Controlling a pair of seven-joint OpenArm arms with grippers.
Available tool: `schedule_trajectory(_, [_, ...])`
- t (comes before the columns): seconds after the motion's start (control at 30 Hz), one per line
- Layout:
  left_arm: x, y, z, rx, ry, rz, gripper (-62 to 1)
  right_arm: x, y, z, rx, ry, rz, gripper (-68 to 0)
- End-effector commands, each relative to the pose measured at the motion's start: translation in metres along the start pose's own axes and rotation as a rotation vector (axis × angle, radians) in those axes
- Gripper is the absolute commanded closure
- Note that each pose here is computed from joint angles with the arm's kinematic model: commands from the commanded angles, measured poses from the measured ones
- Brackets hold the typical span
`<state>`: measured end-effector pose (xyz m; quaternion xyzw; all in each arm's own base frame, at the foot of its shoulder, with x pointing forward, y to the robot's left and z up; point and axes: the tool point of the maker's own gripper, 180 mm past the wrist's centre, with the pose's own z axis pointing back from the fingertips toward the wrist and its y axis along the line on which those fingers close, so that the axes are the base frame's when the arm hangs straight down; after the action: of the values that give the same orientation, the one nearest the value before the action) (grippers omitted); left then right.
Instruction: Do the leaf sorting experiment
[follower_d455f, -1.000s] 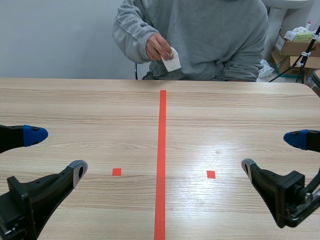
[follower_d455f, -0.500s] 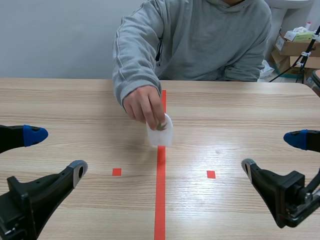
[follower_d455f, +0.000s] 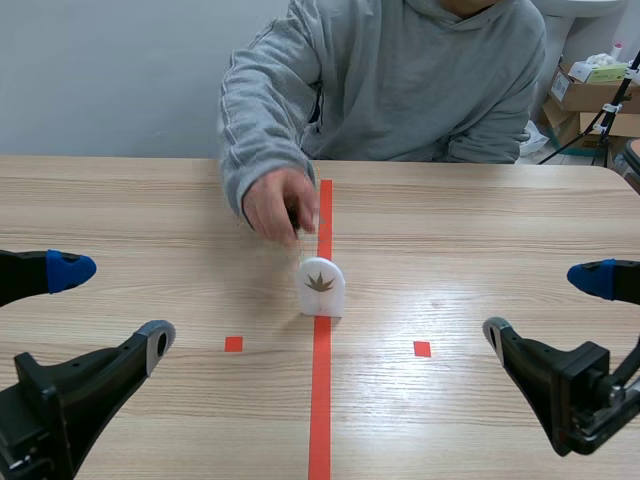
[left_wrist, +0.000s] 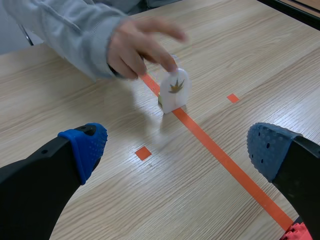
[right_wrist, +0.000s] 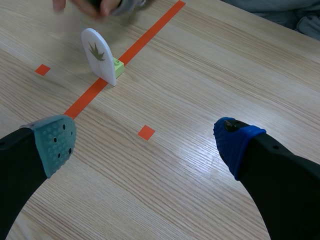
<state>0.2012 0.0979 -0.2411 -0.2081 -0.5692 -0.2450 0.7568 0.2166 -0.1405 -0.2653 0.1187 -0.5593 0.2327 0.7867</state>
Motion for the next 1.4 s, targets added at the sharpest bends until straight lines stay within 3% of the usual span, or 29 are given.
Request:
schedule_trajectory(0.0, [0.009, -0.001, 0.000, -0.002, -0.035, 0.002, -60.0, 0.009, -0.001, 0.000, -0.001, -0.034, 0.004, -56.4])
schedule_trajectory(0.83, [0.009, -0.001, 0.000, -0.002, -0.035, 0.003, -60.0, 0.009, -0.001, 0.000, -0.001, -0.034, 0.004, -56.4])
schedule_trajectory(1.13, [0.010, 0.000, -0.001, 0.033, -0.061, 0.045, -60.0, 0.009, -0.001, 0.000, -0.001, -0.033, 0.004, -56.4])
schedule_trajectory(1.37, [-0.002, 0.001, -0.004, 0.034, 0.016, 0.032, -60.0, 0.009, -0.001, 0.000, -0.001, -0.034, 0.004, -56.4])
